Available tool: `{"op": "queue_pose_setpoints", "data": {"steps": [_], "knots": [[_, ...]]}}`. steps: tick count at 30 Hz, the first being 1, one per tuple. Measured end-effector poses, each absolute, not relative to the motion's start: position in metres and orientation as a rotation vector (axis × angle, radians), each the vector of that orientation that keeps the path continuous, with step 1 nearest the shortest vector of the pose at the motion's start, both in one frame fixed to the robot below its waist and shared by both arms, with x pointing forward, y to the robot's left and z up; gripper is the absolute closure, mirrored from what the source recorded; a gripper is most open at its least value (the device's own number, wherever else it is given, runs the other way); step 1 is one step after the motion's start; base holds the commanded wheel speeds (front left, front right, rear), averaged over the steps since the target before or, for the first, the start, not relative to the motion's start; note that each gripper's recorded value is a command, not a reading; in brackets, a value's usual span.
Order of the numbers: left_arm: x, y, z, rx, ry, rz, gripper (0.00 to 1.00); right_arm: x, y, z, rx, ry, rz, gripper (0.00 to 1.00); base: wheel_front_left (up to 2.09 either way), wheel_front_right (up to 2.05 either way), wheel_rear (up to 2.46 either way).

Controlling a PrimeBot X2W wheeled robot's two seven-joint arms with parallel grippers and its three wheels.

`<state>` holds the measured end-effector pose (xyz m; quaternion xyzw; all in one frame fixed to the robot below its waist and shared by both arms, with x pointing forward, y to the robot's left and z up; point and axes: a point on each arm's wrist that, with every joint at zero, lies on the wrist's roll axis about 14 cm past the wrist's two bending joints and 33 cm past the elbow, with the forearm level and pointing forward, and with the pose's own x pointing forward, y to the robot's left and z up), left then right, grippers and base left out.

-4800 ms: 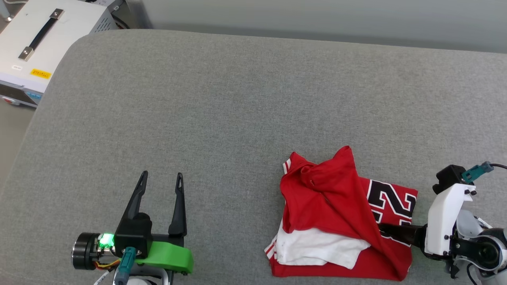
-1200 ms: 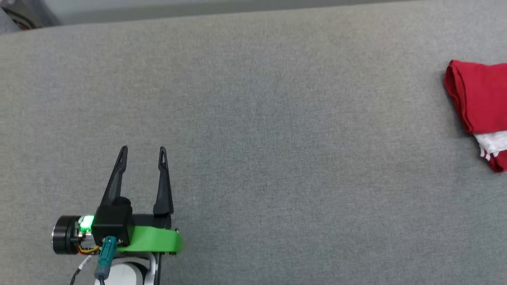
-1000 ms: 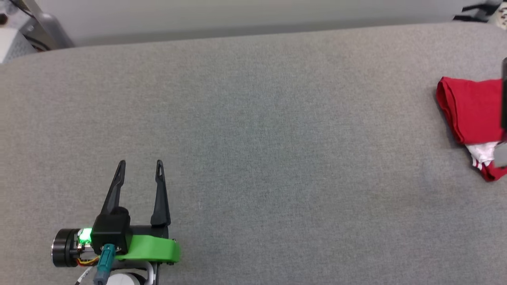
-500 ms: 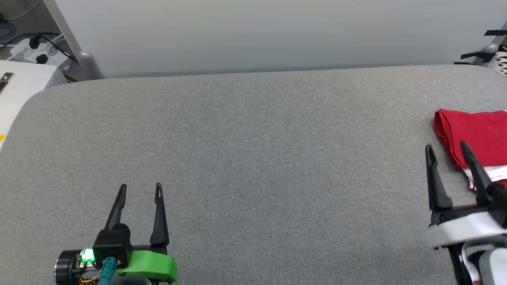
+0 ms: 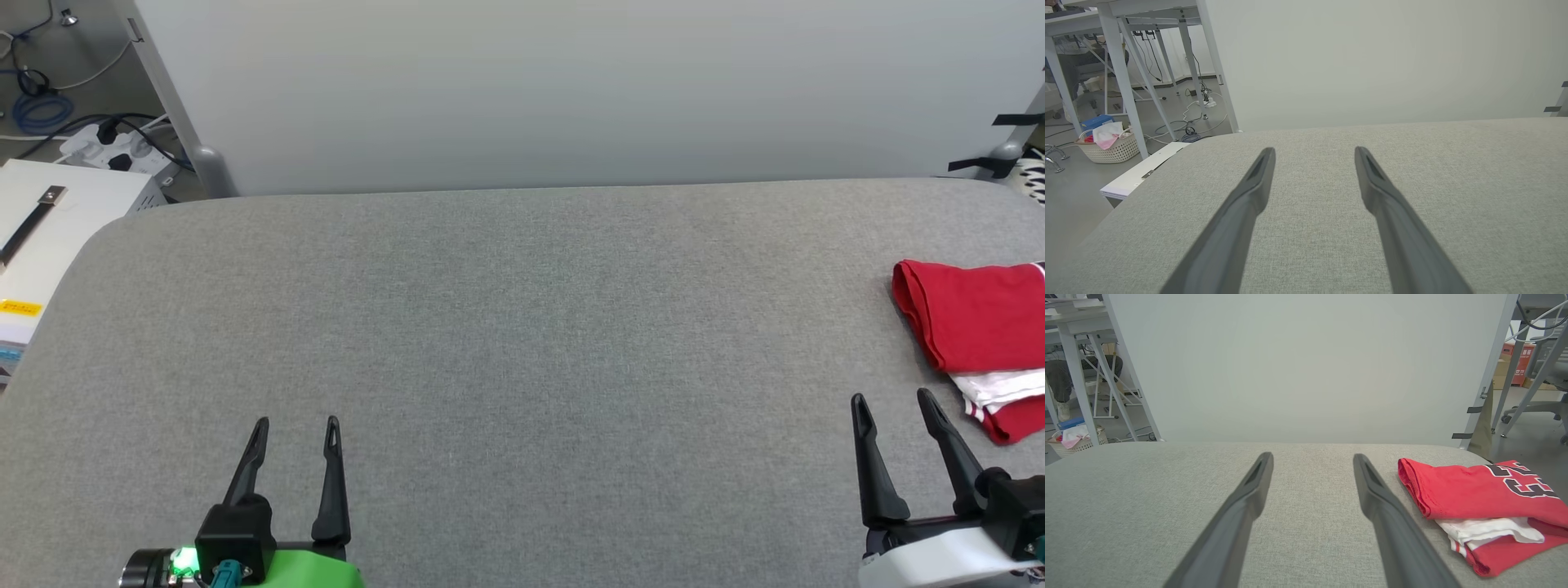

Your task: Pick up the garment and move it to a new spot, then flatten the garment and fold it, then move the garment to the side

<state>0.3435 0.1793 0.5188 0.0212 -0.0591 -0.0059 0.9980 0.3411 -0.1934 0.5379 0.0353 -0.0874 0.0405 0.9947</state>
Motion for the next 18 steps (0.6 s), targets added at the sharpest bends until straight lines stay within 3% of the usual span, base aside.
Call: {"op": "queue_pose_setpoints", "data": {"steps": [16,17,18], "knots": [[0.3371,0.179,0.5149,0.024,-0.107,-0.017,0.0,0.3393,-0.1851,0.54,0.109,-0.183,0.102,0.0,0.0,0.0,0.0],[0.3372,0.179,0.515,0.024,-0.107,-0.017,1.0,0.3394,-0.1851,0.5398,0.109,-0.182,0.102,1.0,0.0,0.0,0.0],[0.3372,0.1789,0.5149,0.024,-0.106,-0.017,1.0,0.3394,-0.1851,0.5398,0.109,-0.182,0.102,1.0,0.0,0.0,0.0]]}}
